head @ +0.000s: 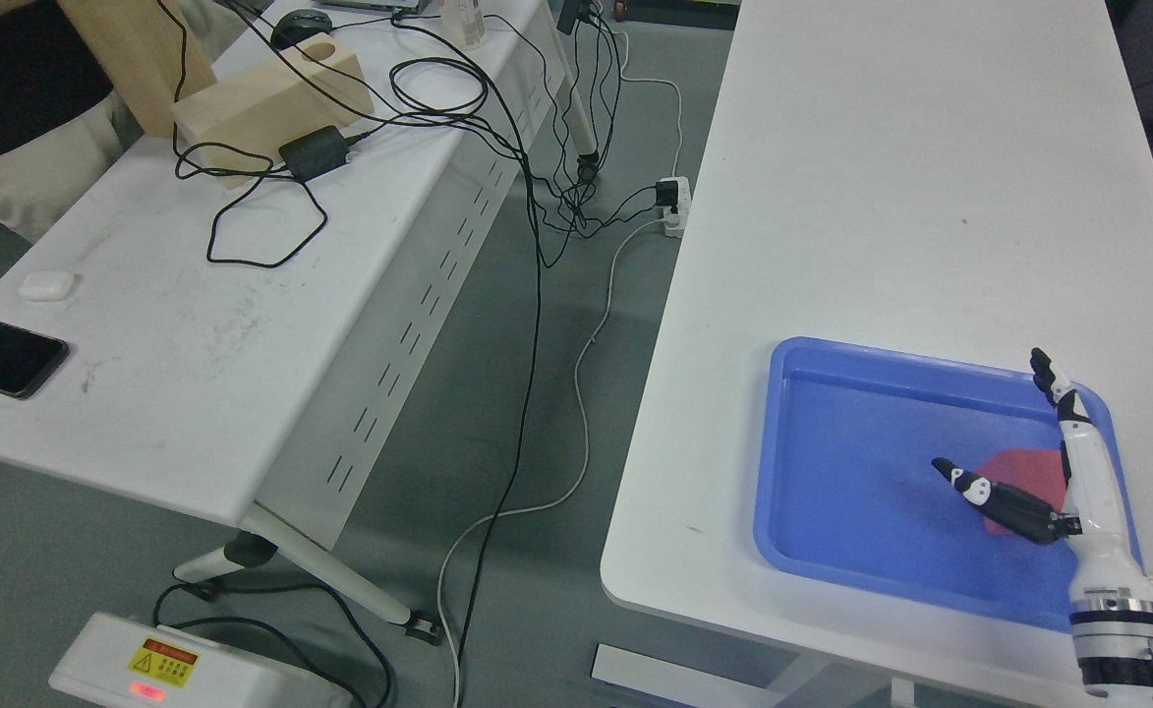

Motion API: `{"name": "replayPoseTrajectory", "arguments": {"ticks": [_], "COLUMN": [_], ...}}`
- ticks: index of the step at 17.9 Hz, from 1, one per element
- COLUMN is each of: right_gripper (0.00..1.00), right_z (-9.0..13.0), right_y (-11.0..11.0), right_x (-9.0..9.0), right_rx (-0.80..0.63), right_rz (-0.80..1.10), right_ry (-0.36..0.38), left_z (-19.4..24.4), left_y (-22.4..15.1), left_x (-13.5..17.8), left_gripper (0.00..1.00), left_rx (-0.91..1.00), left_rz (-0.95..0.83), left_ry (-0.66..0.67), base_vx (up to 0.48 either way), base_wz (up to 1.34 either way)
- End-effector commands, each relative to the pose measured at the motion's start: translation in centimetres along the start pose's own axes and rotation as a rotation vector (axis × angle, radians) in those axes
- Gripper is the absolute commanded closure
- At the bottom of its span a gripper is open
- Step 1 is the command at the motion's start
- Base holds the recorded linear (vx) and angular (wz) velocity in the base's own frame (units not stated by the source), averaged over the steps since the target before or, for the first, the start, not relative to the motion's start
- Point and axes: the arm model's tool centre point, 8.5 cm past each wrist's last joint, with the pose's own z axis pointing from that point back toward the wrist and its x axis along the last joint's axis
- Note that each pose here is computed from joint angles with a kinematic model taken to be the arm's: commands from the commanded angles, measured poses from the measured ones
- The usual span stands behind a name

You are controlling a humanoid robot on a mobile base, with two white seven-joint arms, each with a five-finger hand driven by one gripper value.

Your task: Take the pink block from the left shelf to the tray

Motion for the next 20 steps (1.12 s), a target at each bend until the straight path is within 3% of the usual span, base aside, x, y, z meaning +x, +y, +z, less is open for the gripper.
{"name": "replayPoseTrajectory", "arguments": {"ticks": [1, 10, 20], "right_gripper": [0.00, 0.00, 0.00], "right_z": [0.4, 0.9, 0.9], "right_y": [-2.8, -3.9, -3.9], "right_x": [-0.5, -1.5, -1.6], "right_rx": [-0.126, -0.165, -0.168], "right_rz": [-0.258, -0.309, -0.327], "right_ry": [-0.041, 0.006, 0.009], "left_z": [0.0, 0.0, 0.0], "left_y": [1.1, 1.1, 1.1], "left_x": [0.7, 0.7, 0.7], "left_gripper": [0.00, 0.00, 0.00], "left_rx": [0.018, 0.018, 0.018], "left_rz": [0.004, 0.004, 0.004], "left_ry": [-0.018, -0.018, -0.018], "base_vx": [0.000, 0.000, -0.013], "base_wz": [0.00, 0.00, 0.00]}}
